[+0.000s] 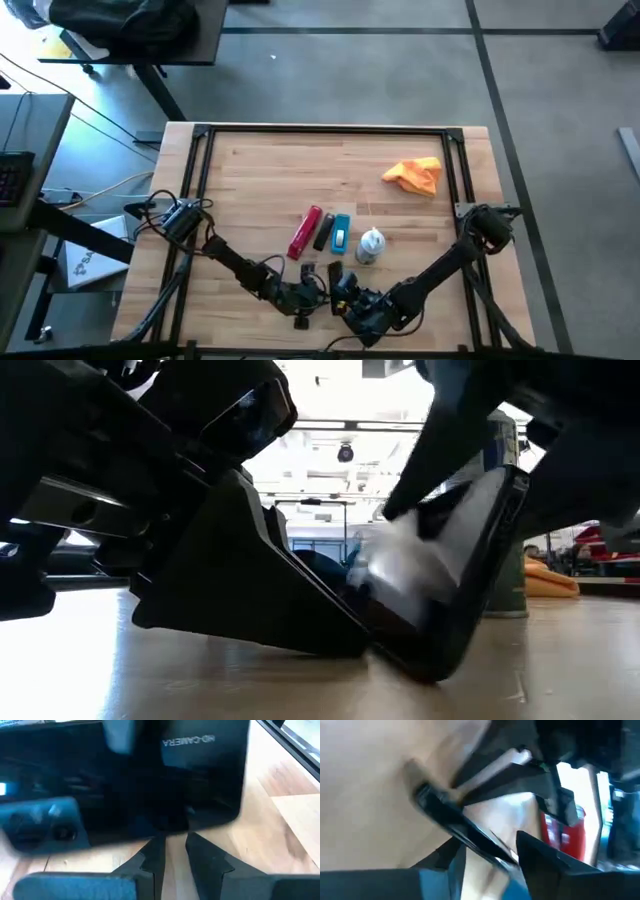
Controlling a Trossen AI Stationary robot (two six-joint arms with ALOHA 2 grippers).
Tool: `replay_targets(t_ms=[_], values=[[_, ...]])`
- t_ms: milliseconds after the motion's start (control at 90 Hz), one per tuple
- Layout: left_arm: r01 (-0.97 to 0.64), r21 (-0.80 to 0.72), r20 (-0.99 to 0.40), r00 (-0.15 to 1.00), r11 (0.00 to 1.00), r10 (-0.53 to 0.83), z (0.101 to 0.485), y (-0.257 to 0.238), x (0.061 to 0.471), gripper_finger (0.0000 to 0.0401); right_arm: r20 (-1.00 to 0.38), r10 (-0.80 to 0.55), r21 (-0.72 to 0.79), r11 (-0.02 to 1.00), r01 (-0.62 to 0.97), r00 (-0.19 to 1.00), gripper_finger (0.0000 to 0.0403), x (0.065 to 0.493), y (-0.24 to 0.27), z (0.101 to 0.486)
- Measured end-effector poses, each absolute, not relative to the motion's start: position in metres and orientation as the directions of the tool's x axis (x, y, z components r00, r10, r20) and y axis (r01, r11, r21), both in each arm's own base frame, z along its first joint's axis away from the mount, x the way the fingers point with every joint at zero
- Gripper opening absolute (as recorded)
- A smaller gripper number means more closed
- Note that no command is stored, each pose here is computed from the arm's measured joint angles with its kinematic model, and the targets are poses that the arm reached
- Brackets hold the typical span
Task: Apply microfiber cloth
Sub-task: Spray the black cellphone using the white spray bottle
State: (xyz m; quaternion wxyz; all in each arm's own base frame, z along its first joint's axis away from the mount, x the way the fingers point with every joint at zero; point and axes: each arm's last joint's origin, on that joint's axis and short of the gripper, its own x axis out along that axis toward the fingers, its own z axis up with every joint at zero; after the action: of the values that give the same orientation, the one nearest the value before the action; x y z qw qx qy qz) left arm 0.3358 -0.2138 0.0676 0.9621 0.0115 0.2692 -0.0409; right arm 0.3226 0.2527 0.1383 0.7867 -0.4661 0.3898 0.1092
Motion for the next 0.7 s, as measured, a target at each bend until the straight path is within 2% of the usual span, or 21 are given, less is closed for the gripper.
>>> replay_targets(t_ms=[211,356,611,700], values=[[0.085,0.002,-0.519,0.852,0.996,-0.072,0.068,-0.214,0.336,0.0065,-0.742,-0.148,-0.613,0.543,-0.574,0.653,0.0075,0.322,0.254,0.137],[0.108,0.004,-0.518,0.851,0.994,-0.091,0.072,-0.216,0.335,0.0065,-0.729,-0.168,-0.633,0.533,-0.561,0.663,0.0048,0.321,0.255,0.138],[0.178,0.105,-0.495,0.863,0.978,-0.104,0.113,-0.230,0.319,0.0065,-0.618,-0.246,-0.746,0.482,-0.459,0.746,0.0008,0.327,0.269,0.164],[0.147,0.155,-0.502,0.863,0.977,-0.050,0.128,-0.229,0.311,0.0065,-0.586,-0.245,-0.745,0.538,-0.395,0.772,0.0004,0.334,0.273,0.178]])
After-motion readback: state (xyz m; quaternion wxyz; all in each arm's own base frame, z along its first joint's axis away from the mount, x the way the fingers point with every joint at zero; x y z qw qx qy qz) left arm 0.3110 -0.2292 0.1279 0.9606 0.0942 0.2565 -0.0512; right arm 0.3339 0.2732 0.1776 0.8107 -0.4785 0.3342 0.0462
